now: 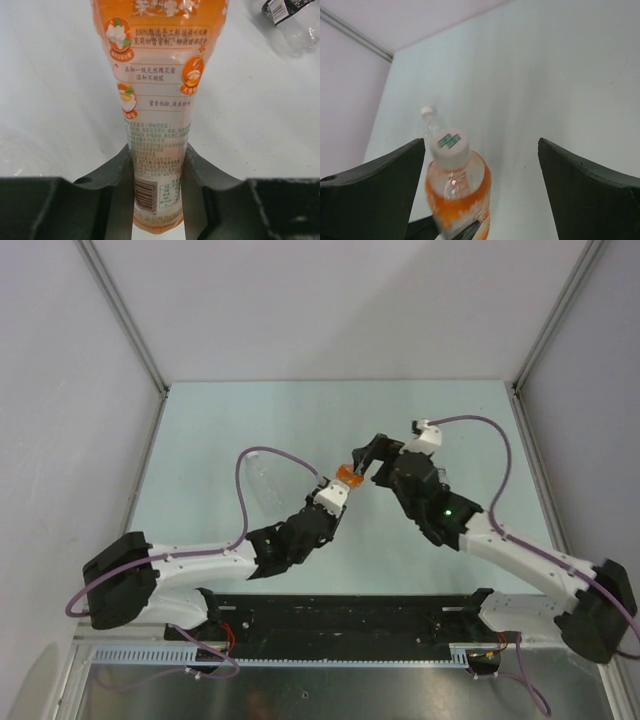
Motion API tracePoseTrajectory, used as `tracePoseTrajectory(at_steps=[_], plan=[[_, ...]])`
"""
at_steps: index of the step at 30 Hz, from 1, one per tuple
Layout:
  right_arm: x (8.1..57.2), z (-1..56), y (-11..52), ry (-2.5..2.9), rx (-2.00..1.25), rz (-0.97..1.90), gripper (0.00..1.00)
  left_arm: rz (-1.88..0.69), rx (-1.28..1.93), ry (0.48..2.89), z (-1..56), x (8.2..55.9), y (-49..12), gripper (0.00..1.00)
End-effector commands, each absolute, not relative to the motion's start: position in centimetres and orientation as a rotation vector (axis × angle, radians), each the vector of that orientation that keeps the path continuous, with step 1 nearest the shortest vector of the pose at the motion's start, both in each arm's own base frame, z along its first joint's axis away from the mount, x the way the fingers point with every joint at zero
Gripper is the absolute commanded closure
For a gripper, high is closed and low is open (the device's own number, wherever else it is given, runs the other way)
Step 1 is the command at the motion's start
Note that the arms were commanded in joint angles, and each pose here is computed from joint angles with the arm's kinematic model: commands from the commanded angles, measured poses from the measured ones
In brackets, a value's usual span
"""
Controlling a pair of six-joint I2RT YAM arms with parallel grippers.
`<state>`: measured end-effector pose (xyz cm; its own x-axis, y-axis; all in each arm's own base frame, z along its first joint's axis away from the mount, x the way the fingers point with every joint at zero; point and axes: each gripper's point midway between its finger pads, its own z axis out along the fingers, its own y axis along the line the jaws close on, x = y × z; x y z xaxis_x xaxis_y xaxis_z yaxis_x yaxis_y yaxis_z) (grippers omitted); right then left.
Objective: Screw on the bottle caps
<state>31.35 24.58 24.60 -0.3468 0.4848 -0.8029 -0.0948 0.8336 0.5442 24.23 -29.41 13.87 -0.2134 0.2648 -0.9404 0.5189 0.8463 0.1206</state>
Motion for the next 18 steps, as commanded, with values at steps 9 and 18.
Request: tracePoseTrajectory(at_steps=[9,18], plan=[[27.9,28.3,12.4,1.751,0.386,0.370,0.01,-0.787,0.426,2.236,10.1,23.4,-30.3,0.75],[27.4,26.3,10.0,1.782,0.433,0.245,0.01,-0.804,0.416,2.301,9.2,23.5,-30.0,0.03]])
